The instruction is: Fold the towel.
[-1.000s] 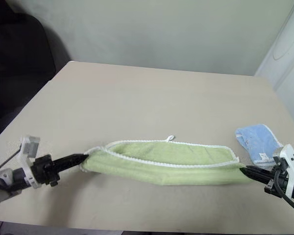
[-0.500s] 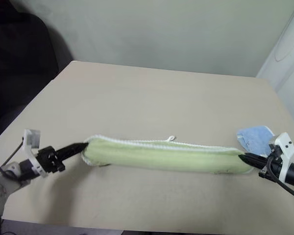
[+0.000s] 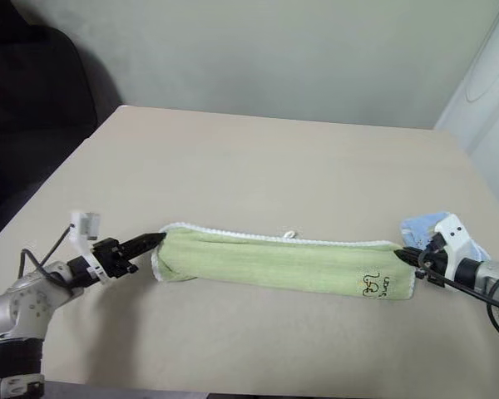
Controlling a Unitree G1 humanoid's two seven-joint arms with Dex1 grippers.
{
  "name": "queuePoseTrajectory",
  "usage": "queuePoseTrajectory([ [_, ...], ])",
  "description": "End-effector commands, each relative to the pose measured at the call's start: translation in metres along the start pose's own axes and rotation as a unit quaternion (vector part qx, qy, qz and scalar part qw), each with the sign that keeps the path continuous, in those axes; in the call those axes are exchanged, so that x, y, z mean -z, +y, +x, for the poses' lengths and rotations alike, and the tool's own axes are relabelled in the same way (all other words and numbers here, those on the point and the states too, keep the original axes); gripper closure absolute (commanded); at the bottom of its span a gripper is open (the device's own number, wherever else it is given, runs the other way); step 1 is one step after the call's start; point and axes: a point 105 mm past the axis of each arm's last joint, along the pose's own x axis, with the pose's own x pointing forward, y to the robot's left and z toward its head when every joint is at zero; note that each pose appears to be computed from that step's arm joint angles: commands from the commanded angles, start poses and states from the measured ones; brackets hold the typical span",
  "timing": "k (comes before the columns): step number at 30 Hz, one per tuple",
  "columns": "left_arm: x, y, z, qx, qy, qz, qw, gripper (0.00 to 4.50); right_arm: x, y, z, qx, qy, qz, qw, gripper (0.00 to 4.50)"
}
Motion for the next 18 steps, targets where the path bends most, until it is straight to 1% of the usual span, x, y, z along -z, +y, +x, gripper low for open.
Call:
queuePoseTrajectory([
  [1,-0.01,0.008,0.004,-0.025,-0.011,0.031,0.999,4.5,-0.004,-0.008,0.0,0.021,0.0,-0.021,1.0,4.48],
  [9,-0.002,0.008,0.015,-0.012,0.008,0.04,0.999,4.5,0.004,-0.013,0.009,0.032,0.015,-0.02,0.999,4.48],
  [12,0.0,0.002,0.015,0.01,0.015,0.032,0.999,3.72,0.005,-0.012,0.01,0.03,0.018,-0.021,0.999,3.73],
  [13,0.0,0.001,0.014,0.015,0.014,0.028,0.999,3.41,0.006,-0.013,0.01,0.031,0.019,-0.02,0.999,3.42],
  [18,-0.004,0.005,0.01,0.009,0.005,0.018,1.0,1.58,0.006,-0.01,0.007,0.023,0.013,-0.014,1.0,1.61],
])
